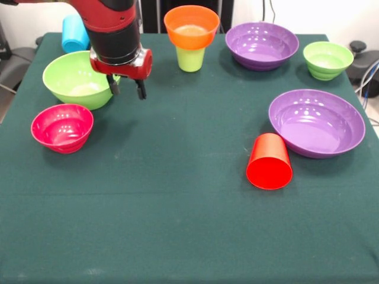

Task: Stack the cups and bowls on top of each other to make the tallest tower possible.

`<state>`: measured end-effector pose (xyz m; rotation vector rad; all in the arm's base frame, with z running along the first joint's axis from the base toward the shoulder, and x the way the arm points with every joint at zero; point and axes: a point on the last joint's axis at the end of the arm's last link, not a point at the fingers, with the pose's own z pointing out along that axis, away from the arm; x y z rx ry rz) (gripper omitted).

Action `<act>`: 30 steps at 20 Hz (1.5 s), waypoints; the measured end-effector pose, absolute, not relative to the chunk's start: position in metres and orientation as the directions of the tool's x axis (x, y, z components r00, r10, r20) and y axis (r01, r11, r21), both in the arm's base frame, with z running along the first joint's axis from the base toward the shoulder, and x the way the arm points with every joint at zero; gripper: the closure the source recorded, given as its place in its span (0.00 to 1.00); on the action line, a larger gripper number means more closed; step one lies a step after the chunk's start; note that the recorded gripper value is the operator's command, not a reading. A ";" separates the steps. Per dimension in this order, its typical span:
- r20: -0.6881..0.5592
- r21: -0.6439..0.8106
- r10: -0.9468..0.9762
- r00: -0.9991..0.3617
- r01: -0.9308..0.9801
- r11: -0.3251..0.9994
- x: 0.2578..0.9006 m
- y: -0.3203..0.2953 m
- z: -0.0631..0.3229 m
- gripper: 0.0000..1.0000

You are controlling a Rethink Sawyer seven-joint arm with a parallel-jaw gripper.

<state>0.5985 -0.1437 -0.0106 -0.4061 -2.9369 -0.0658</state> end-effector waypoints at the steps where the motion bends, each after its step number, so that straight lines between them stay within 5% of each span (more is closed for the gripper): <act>1: 0.179 0.018 0.265 -0.947 0.273 0.962 0.598 -0.144 -0.010 0.00; 15: 0.167 -0.015 0.276 -0.946 0.278 0.961 0.595 -0.158 0.003 0.00; 30: 0.172 -0.054 0.285 -0.943 0.279 0.959 0.567 -0.156 0.058 0.00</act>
